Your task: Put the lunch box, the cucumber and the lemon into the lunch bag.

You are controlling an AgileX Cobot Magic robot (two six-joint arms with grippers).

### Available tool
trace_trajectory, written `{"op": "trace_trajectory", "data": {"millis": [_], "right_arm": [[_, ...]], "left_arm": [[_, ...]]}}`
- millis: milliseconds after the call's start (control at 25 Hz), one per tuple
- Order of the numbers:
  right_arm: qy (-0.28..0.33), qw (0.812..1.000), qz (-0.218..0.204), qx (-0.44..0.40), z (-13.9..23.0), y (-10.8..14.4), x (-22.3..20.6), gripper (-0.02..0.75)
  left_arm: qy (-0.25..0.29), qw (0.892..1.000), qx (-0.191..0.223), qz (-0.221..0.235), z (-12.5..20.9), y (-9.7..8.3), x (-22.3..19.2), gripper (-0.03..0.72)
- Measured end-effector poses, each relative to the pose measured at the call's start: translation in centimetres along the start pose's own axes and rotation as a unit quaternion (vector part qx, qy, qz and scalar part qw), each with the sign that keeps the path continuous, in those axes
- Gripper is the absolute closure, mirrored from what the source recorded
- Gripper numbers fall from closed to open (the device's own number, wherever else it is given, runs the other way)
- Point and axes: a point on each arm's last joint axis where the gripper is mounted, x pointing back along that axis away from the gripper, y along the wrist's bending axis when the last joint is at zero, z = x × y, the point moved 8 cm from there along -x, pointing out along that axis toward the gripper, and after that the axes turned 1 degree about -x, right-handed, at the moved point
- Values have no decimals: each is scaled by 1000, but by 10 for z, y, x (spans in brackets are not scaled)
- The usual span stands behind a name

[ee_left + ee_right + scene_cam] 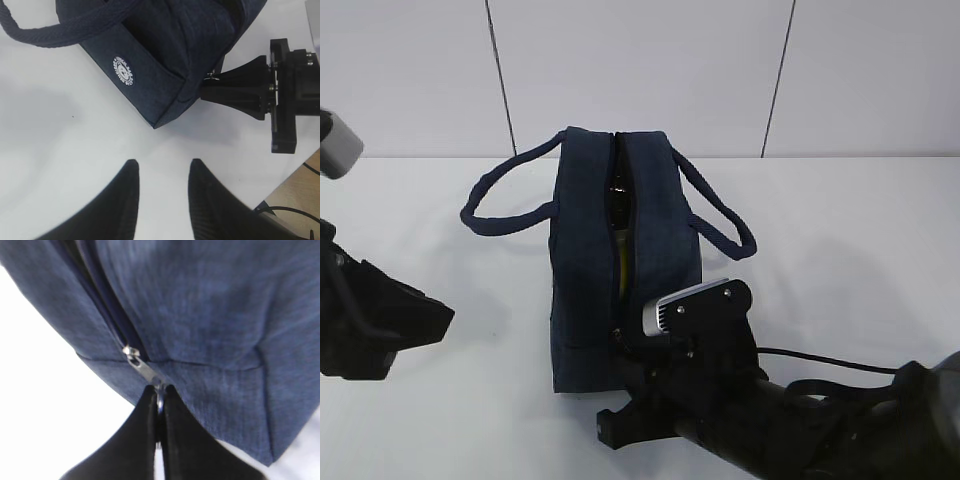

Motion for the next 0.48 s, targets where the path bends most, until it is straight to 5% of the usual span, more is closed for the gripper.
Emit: {"op": "trace_trajectory", "data": {"millis": [480], "right_arm": [[-25, 999, -12, -42, -8, 1, 20, 751]], "left_arm": [[18, 1000, -1, -1, 6, 0, 0, 448]]}}
